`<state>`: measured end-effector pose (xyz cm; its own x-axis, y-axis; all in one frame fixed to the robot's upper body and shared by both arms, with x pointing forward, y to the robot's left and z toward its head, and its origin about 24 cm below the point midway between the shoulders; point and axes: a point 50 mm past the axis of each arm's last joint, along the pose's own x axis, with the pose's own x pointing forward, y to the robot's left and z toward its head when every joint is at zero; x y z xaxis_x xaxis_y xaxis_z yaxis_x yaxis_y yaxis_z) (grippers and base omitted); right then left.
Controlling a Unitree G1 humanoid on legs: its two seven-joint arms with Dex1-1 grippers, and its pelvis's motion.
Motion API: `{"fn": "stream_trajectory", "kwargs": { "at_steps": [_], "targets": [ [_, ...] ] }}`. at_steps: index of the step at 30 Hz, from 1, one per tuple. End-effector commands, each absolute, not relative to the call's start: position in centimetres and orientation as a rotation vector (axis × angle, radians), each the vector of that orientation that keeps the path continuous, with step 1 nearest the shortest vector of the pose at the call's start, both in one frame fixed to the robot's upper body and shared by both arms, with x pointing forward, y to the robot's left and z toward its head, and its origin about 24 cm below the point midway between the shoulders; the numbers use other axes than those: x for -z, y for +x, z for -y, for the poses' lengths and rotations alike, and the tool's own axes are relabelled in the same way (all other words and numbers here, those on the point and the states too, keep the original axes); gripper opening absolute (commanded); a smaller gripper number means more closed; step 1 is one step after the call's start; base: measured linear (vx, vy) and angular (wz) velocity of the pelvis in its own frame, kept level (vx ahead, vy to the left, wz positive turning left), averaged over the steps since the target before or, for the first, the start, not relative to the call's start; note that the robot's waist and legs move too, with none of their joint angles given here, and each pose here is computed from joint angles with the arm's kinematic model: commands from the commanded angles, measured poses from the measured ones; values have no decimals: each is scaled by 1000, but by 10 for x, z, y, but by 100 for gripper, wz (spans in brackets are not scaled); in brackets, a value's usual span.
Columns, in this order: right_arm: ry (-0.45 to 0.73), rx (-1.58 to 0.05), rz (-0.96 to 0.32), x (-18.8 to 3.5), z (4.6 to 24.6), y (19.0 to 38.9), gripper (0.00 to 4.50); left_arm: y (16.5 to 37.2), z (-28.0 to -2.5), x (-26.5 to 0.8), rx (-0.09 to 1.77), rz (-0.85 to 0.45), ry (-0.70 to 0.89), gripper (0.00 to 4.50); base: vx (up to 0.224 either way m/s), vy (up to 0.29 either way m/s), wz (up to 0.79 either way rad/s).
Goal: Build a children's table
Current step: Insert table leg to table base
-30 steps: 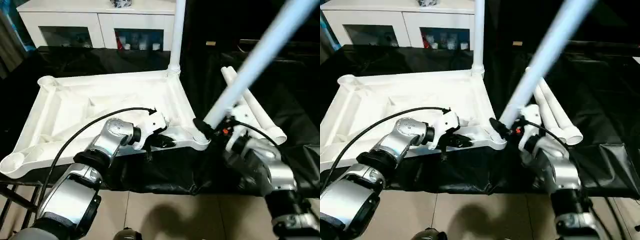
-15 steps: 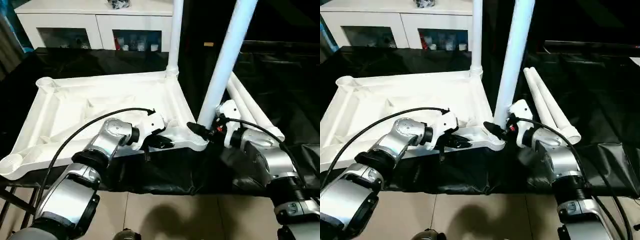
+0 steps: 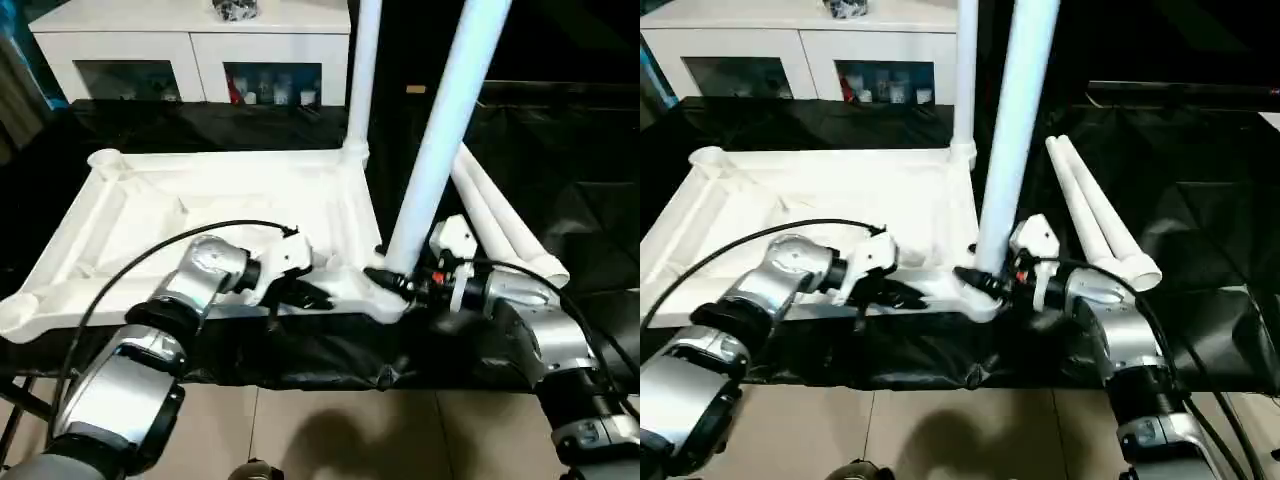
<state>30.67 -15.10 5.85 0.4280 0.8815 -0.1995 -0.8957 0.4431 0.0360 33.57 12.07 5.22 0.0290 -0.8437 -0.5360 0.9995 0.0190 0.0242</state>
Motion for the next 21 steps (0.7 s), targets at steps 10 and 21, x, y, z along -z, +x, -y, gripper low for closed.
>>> {"fn": "stream_trajectory", "kwargs": {
  "at_steps": [10,21],
  "targets": [
    [-6,-996,-335,-24,141,306,192,350,-103,-70,1407,-345,412,0,0,0,0],
    [-8,-474,-330,-24,136,350,192,372,-66,-83,1003,-302,314,0,0,0,0]
  ]
}}
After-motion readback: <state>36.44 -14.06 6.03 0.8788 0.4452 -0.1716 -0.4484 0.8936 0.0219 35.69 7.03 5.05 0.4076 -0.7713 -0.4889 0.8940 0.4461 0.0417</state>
